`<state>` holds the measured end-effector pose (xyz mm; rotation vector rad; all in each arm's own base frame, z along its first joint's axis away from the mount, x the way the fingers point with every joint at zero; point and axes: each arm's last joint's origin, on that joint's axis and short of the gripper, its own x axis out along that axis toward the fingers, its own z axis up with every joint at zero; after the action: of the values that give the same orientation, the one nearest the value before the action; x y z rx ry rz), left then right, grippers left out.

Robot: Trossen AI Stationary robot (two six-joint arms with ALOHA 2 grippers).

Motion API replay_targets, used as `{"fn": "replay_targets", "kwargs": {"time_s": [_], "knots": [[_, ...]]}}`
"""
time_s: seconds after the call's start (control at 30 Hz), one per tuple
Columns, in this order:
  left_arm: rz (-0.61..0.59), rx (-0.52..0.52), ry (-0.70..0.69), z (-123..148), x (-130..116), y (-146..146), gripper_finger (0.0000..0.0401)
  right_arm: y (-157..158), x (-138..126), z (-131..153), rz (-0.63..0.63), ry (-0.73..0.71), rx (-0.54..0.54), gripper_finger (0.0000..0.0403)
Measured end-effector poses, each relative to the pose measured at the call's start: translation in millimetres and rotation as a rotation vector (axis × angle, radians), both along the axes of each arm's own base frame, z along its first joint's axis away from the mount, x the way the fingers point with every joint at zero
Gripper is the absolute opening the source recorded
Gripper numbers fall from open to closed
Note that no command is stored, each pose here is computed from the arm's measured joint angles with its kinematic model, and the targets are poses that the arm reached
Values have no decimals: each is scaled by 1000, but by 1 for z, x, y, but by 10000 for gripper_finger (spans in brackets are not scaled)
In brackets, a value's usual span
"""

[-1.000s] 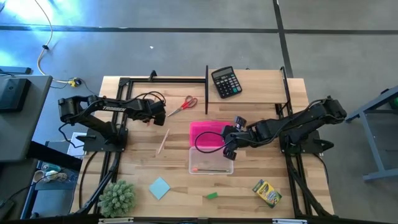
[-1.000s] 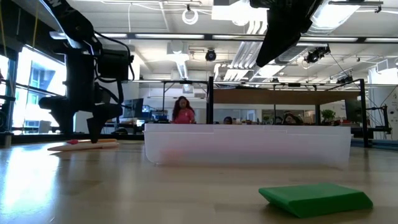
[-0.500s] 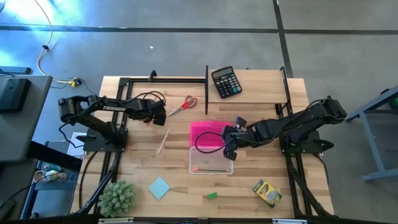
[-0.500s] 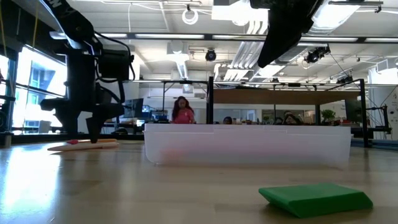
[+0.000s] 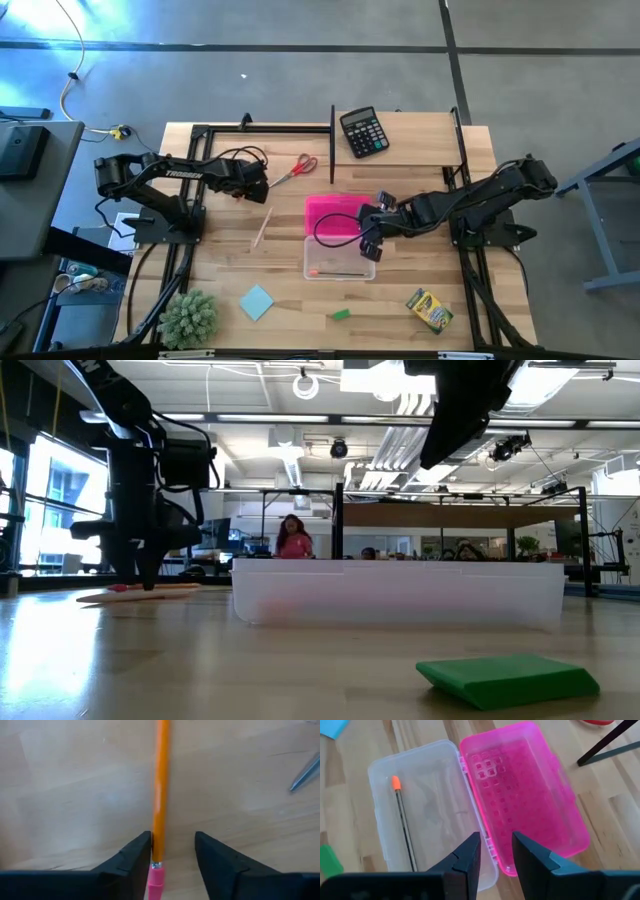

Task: Pack school essentials
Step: Put the yellow pencil into the supply box

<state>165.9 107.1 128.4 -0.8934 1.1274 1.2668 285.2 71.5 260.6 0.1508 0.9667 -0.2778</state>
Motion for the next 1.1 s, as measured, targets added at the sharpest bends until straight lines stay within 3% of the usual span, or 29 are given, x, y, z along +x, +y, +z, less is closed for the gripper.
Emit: {"fn": "replay_targets", "kwargs": {"time_s": [0.63, 1.1], "knots": [[-104, -17, 22, 0, 0, -1, 14, 0, 0, 0, 2, 1, 3, 103], [-150, -17, -1, 5, -2, -2, 8, 0, 0, 0, 0, 3, 3, 103]]}}
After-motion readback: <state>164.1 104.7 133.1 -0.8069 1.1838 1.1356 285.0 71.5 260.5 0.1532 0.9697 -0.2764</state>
